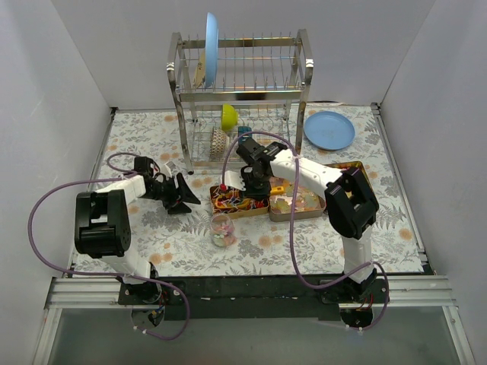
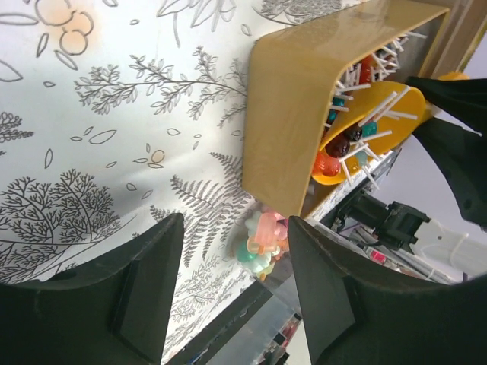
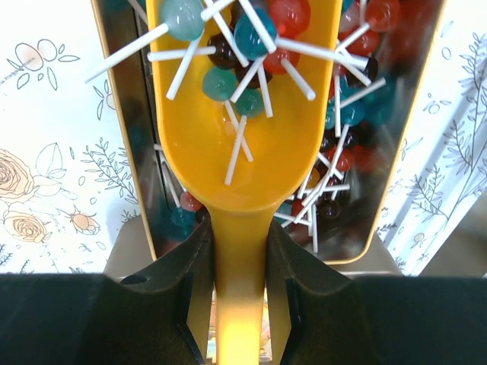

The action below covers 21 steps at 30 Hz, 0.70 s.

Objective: Pack the candies
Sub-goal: Scoop the fake candies from the storage box, then place the fake candies in the packing bottle.

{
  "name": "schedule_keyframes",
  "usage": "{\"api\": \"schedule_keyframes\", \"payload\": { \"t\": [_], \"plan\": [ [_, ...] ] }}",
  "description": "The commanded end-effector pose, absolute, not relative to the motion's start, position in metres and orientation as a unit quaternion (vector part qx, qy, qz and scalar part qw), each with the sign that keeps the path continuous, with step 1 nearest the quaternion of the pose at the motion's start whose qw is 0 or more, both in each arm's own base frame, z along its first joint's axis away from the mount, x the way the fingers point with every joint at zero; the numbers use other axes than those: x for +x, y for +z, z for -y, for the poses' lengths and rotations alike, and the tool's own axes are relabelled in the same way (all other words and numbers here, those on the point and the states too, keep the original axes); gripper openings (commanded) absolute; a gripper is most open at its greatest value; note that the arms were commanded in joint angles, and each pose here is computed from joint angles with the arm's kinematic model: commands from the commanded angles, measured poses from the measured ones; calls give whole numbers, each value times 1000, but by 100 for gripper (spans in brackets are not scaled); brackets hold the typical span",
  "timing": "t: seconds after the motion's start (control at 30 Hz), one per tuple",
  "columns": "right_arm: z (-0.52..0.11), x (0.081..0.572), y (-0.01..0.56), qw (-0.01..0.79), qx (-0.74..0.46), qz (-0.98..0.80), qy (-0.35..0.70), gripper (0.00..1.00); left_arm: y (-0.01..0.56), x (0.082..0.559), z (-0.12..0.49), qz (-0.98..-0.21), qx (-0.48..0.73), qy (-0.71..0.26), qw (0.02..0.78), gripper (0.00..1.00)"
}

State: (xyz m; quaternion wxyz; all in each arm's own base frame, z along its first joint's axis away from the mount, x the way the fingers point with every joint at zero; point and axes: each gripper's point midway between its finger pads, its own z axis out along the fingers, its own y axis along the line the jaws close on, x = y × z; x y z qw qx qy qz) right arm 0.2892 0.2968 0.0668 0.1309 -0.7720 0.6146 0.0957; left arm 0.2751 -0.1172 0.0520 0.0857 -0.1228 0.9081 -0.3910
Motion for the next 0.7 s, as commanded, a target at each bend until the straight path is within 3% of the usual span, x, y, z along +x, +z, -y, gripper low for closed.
{"api": "schedule_keyframes", "payload": {
  "t": [0.0,0.23,0.47,0.67],
  "plan": [
    [-306,296,94,200,-756,-612,122,1,82,279,117,-894,-78,-426,112,57],
    [-299,298,112,254,-733,-614,150,1,90,280,114,-890,-35,-433,138,65],
    [-296,286,169,324,-742,-567,153,1,100,280,113,-882,-26,-441,165,78],
    [-282,272,198,307,-771,-541,133,1,105,293,100,-885,-36,-417,207,82]
  ]
}}
